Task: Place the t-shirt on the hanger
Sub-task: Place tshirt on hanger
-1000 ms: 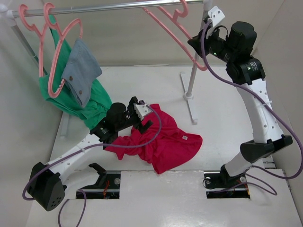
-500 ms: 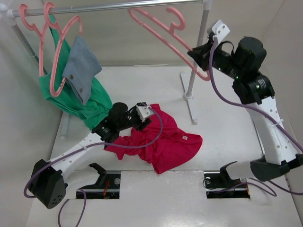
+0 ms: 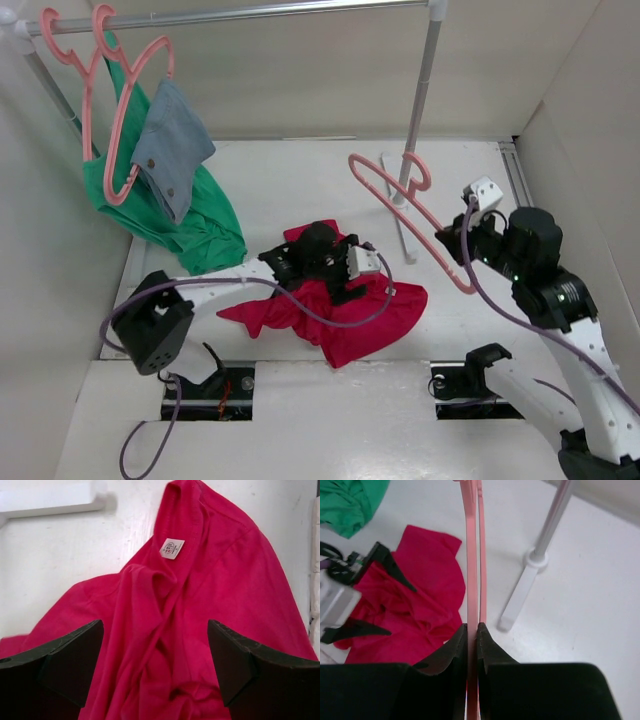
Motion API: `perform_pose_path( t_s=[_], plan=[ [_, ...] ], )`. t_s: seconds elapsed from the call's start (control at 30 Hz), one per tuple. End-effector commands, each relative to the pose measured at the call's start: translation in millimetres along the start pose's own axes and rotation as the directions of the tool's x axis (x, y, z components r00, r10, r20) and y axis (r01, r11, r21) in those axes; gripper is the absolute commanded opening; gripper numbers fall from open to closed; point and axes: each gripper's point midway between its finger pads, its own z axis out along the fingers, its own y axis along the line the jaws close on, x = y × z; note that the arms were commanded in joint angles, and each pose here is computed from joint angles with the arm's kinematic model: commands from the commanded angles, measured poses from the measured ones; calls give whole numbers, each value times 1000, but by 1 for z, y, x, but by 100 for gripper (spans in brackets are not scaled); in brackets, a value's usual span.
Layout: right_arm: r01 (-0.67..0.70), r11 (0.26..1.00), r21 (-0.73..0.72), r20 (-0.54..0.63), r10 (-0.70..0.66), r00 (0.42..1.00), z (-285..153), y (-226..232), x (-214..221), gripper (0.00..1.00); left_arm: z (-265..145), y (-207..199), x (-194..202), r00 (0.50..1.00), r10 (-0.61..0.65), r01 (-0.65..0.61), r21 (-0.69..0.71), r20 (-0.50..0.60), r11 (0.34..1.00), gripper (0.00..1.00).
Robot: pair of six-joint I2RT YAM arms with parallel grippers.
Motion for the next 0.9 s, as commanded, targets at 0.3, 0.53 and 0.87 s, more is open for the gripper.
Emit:
perform_pose_path(
  t_s=[0.3, 0.53, 0.87],
  plan=[
    [-112, 989, 101, -37, 116, 993, -52, 4, 50, 0, 67, 39, -2, 998, 13, -19, -112, -56, 994, 56],
    [-138, 984, 112, -85, 148, 985, -62, 7, 58, 0, 64, 42, -8, 996, 0, -11, -127, -87, 992, 0],
    [-271, 959, 86, -254, 284, 925, -99, 35, 82, 0, 13, 123, -13, 975, -194, 150, -316, -110, 937, 0]
  ],
)
